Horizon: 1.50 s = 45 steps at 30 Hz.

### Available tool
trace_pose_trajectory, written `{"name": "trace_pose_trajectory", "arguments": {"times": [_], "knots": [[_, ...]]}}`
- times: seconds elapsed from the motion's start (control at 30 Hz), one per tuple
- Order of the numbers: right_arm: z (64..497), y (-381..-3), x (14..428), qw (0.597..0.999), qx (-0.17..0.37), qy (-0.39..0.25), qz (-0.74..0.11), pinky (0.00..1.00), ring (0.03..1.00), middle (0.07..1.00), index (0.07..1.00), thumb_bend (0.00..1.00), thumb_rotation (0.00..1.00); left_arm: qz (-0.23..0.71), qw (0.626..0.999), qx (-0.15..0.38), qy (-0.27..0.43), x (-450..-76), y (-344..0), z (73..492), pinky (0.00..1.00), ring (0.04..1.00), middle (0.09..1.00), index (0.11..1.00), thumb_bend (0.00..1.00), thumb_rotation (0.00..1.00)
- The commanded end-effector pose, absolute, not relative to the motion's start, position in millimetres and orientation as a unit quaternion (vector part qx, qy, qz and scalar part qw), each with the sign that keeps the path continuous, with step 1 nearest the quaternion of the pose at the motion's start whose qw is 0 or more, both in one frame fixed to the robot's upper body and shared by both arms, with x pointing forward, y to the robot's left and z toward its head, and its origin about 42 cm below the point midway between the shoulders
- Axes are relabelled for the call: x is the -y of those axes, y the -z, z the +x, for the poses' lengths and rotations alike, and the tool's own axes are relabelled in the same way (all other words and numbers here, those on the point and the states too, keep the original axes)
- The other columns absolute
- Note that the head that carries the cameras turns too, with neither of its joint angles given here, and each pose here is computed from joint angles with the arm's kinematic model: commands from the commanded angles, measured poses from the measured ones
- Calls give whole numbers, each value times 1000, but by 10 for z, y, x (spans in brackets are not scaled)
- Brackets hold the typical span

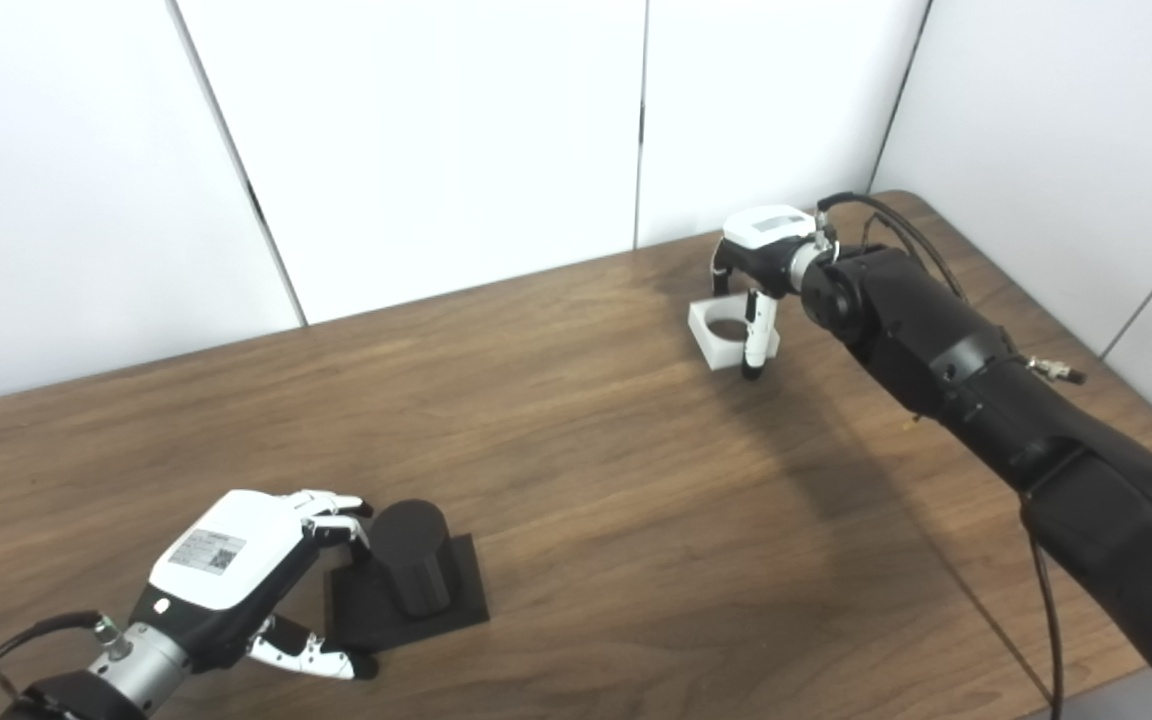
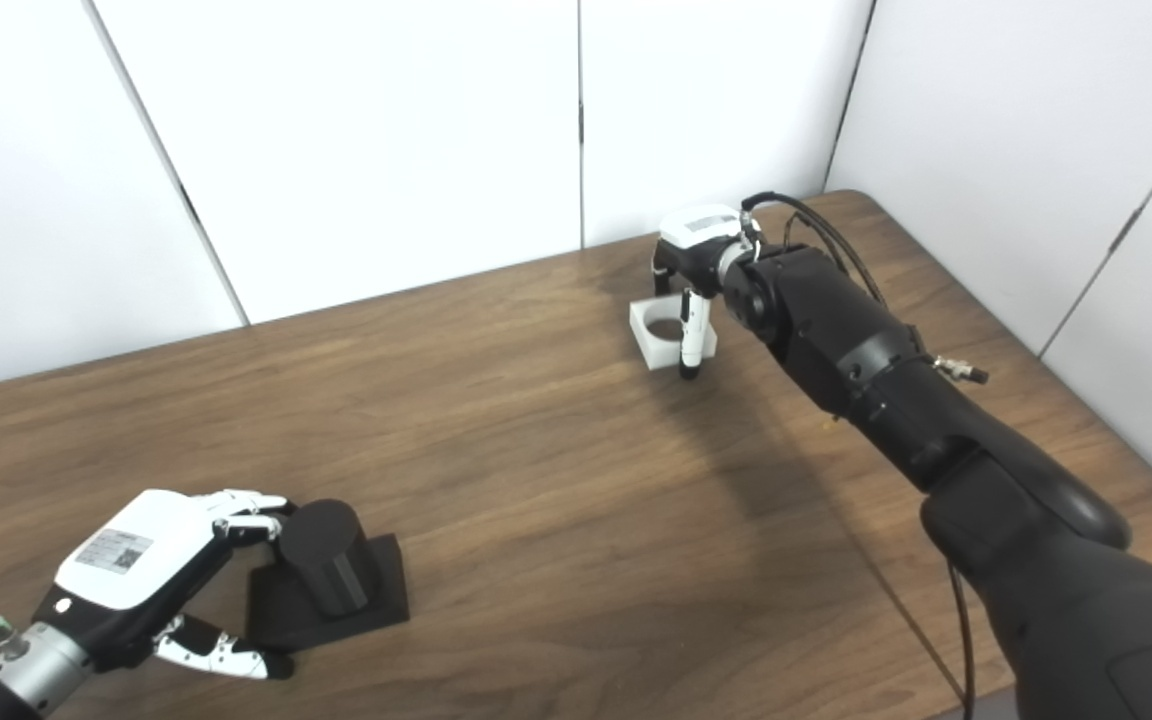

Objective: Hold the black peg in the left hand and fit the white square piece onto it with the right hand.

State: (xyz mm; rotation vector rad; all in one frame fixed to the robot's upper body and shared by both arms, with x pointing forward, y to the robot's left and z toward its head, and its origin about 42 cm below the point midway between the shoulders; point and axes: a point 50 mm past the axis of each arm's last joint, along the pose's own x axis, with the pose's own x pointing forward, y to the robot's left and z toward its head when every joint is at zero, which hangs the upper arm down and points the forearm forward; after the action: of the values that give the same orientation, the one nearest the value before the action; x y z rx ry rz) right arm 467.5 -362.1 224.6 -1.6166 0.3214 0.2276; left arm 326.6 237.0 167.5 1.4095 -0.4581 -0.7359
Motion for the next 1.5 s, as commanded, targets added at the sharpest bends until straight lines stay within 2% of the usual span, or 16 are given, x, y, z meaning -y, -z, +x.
{"name": "trace_pose_trajectory", "arguments": {"times": [0.0,0.43,0.8,1.17,1.3,1.47], "knots": [[4662,-2340,3810,657,-146,-82,-735,720,802,783,487,524,144,653,653,191,334,-2534,-1670,3237,690,817,820,486,524,57],[4621,-2368,3816,669,-125,-63,-730,729,797,738,481,524,133,652,654,189,333,-2539,-1668,3242,691,815,818,486,524,57],[4542,-2495,3793,698,-40,-24,-714,842,844,769,480,523,129,658,650,183,334,-2511,-1649,3307,697,832,834,487,524,58],[4444,-2670,3644,709,28,-49,-703,801,824,756,482,524,131,663,647,177,332,-2415,-1657,3360,730,870,878,489,524,64],[4405,-2768,3492,706,74,-65,-701,774,812,747,481,524,132,663,648,173,334,-2334,-1647,3374,755,891,895,490,524,68],[4389,-2882,3377,705,99,-82,-697,788,821,749,481,524,133,663,647,174,333,-2251,-1644,3398,762,898,902,490,523,69]]}}
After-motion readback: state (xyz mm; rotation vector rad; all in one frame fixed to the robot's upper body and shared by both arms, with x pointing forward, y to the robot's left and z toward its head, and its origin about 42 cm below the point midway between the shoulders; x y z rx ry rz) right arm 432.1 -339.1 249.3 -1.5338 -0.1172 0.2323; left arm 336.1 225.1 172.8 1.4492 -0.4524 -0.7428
